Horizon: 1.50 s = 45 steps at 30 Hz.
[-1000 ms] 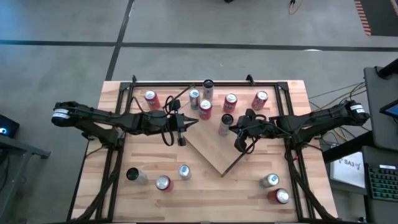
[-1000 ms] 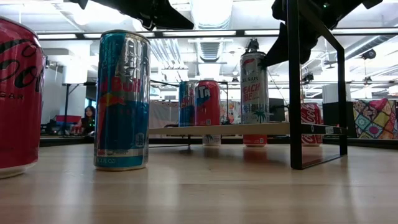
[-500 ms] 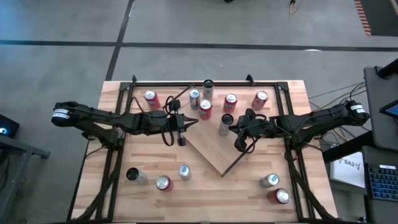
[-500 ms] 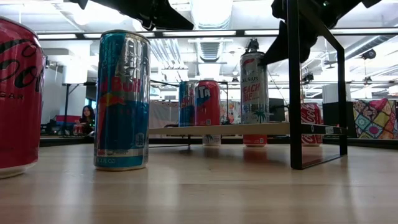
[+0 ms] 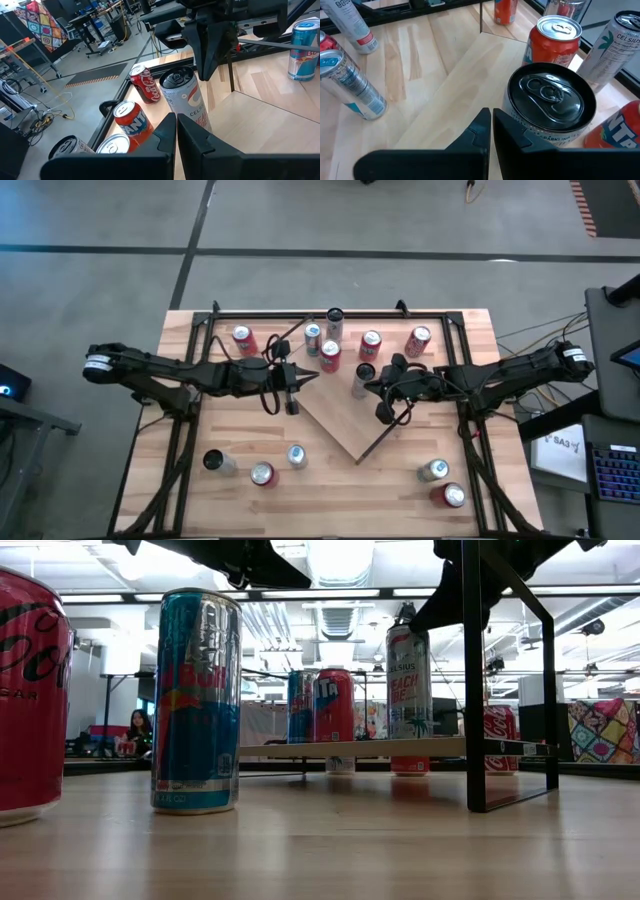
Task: Place canned beverage on shelf
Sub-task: Put the right pink soda can on the shelf
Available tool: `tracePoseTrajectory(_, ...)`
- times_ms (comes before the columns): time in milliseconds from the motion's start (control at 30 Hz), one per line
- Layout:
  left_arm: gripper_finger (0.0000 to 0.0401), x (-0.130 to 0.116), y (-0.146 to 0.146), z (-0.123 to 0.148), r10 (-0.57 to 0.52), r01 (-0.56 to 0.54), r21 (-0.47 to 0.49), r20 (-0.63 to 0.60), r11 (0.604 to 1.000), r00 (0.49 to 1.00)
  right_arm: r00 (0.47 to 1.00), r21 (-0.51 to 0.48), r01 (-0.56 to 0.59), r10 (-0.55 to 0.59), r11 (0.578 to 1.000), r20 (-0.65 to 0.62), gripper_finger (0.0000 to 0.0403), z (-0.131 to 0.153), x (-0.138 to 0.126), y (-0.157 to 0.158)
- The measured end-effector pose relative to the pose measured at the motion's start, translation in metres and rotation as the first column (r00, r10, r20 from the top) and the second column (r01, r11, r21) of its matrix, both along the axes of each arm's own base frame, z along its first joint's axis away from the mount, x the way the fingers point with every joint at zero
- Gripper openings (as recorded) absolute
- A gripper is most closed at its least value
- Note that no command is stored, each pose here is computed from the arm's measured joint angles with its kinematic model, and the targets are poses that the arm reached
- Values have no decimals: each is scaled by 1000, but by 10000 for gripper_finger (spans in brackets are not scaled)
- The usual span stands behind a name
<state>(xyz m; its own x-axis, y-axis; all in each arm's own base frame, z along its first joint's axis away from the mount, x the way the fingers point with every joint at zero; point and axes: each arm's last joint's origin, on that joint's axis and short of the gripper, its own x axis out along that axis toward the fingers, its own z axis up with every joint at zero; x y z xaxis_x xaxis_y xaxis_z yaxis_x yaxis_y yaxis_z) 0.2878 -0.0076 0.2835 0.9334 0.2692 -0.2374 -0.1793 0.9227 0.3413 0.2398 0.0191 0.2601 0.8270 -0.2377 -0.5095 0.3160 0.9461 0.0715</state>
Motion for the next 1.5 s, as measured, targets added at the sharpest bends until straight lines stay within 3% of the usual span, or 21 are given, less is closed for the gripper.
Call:
tracePoseTrajectory(1200,0,0,0,0,0,0,0,-3,1000,1000,999,-45,33,-34,998,-23,9,-1,-2,-2)
tracePoseTrajectory(1500,0,0,0,0,0,0,0,-3,1000,1000,1000,-17,4,-3,1000,17,9,11,-1,1)
